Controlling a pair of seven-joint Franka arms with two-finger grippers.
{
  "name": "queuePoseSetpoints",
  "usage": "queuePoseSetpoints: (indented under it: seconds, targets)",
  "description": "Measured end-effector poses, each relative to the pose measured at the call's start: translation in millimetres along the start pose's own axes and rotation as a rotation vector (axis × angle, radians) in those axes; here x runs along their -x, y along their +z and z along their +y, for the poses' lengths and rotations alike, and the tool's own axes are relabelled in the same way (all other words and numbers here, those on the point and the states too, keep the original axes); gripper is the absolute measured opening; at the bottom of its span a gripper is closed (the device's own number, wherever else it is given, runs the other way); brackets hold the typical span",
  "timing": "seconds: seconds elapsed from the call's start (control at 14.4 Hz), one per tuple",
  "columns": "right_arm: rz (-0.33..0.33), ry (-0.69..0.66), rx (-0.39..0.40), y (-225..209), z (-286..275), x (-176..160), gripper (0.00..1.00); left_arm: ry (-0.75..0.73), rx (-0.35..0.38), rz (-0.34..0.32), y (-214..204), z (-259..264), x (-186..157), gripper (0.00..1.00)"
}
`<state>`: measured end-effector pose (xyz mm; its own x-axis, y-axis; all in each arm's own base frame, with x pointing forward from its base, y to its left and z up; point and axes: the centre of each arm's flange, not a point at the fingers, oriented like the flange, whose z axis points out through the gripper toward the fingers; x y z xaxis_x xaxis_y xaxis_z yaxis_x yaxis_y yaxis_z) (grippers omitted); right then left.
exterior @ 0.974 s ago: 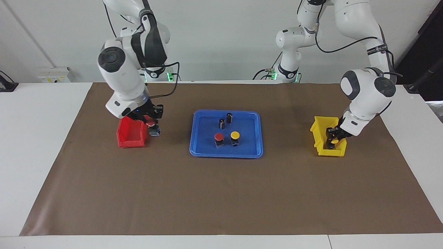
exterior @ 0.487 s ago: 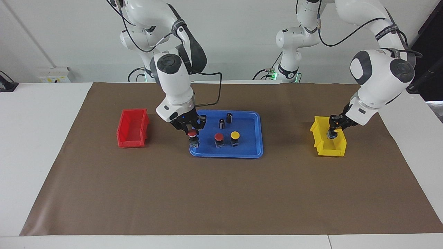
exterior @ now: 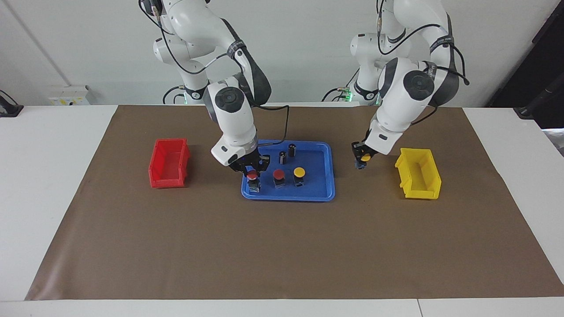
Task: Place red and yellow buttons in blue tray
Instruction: 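Carry the yellow button with the left gripper while the right gripper lowers red into tray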
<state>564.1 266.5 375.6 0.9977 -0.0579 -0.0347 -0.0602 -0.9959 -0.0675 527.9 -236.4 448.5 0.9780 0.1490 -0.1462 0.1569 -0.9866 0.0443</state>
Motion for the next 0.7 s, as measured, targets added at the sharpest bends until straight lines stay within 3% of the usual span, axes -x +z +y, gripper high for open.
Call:
queuePoseSetpoints:
  seconds: [0.42, 0.7]
  targets:
    - [-0.048, 0.013, 0.002, 8, 4, 11, 0.41, -0.058, 0.047, 0.064, 22, 47, 24, 0.41]
    - [-0.066, 0.012, 0.011, 6, 5, 14, 0.44, -0.042, 0.071, 0.087, 61, 90, 36, 0.41]
